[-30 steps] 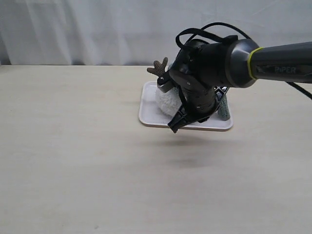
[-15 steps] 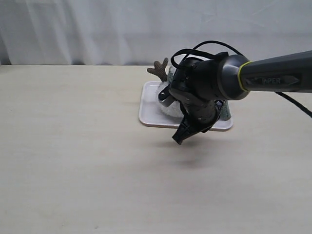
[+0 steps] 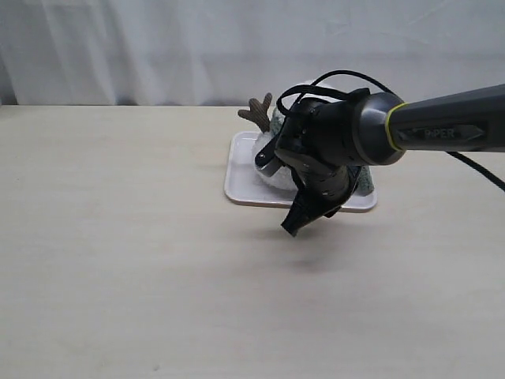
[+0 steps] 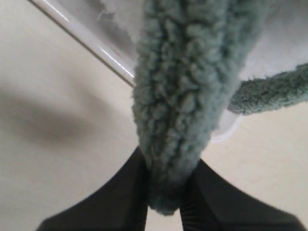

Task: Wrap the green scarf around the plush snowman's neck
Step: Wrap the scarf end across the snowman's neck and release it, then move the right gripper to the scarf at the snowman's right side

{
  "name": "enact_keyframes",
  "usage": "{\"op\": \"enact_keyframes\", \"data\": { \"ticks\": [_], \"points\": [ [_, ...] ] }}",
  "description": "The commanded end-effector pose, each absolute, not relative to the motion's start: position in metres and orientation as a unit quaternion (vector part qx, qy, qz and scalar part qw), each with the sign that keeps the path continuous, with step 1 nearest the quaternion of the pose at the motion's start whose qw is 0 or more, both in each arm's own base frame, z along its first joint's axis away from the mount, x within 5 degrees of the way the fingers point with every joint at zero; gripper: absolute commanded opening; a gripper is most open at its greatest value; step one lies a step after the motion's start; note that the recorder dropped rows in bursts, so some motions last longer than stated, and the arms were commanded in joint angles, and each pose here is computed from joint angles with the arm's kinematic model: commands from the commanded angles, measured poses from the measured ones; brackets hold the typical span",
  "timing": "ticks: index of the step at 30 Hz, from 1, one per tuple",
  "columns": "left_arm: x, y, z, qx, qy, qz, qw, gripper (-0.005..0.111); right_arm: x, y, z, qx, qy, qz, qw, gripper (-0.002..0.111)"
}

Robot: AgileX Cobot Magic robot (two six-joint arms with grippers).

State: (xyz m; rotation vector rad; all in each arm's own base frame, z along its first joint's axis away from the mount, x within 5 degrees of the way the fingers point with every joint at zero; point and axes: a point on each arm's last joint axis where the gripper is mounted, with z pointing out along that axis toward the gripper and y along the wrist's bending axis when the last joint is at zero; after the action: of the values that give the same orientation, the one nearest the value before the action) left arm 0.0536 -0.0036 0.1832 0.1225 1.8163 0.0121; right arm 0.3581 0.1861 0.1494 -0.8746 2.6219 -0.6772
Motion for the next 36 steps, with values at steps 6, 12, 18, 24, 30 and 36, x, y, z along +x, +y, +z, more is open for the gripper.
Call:
{"op": "enact_keyframes", "data": {
  "ticks": [6,12,18,24,30,36],
  "points": [
    [0.054,-0.004,0.184,0.05,0.784,0.004,0.619,0.0,0.357,0.186,0.15,-0.315,0.908,-0.235,0.144,0.034],
    [0.054,-0.004,0.184,0.05,0.784,0.004,0.619,0.0,0.346,0.185,0.166,-0.322,0.917,-0.207,0.111,0.063],
    [0.054,-0.004,0.184,0.05,0.784,0.004,0.619,0.0,0.334,0.176,0.198,-0.31,0.922,-0.212,0.096,0.065],
    [0.054,-0.004,0.184,0.05,0.784,0.004,0.619,0.0,0.334,0.16,0.248,-0.242,0.935,-0.173,0.193,0.064],
    [0.054,-0.004,0.184,0.05,0.784,0.004,0.619,0.0,0.352,0.099,0.259,-0.147,0.951,-0.06,0.265,0.064],
    [0.054,-0.004,0.184,0.05,0.784,0.004,0.619,0.0,0.356,0.051,0.207,-0.117,0.919,0.007,0.376,0.064]
  ]
}}
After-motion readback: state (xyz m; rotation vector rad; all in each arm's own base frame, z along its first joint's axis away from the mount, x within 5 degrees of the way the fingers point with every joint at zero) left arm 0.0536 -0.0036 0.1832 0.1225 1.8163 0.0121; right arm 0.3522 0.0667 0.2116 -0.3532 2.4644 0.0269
